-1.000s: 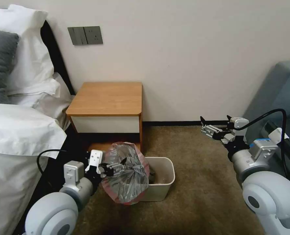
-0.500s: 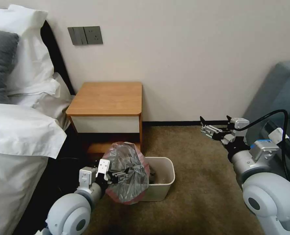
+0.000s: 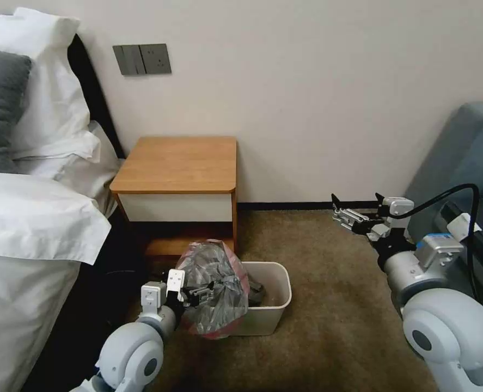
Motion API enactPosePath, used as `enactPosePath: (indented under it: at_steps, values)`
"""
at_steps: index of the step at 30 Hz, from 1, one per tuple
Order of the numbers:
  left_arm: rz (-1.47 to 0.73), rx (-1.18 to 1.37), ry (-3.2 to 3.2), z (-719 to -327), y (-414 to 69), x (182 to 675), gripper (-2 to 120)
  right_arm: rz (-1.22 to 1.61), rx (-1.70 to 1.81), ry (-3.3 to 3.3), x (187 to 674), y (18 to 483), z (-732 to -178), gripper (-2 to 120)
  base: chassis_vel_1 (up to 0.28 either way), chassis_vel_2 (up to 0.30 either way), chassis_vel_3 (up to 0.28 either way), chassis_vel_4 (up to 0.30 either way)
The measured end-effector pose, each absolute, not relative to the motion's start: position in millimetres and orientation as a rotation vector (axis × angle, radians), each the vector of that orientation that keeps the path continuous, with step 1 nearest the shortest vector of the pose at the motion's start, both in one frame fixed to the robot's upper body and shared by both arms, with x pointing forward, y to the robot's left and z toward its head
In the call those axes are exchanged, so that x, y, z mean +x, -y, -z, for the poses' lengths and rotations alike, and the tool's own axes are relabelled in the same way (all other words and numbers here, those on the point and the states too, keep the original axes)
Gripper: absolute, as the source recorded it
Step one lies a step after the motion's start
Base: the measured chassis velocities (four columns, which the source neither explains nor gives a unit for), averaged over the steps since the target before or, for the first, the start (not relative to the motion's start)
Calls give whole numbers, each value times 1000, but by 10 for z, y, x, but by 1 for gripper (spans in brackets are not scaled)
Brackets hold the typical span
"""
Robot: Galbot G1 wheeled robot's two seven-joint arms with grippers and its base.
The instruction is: Pick up the garbage bag from the table and place it over the trash can.
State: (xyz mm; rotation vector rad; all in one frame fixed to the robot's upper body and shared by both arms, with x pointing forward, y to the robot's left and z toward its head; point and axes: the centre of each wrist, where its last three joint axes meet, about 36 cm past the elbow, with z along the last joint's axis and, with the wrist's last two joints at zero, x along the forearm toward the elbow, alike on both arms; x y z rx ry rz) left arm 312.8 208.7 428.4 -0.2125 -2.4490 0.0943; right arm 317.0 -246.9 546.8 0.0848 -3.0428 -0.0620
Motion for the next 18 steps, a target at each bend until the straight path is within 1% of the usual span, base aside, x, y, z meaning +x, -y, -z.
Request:
enactPosePath:
  at_steps: [7, 18]
  values:
    - [-97, -149, 2422, -4146, -2032, 3185, 97, 73, 86, 3040, 3163, 2459, -5456, 100, 0, 0, 0, 0]
    - [-108, -117, 2397, -3997, -2005, 3252, 96, 92, 92, 3036, 3150, 2431, -5432, 100, 0, 0, 0, 0]
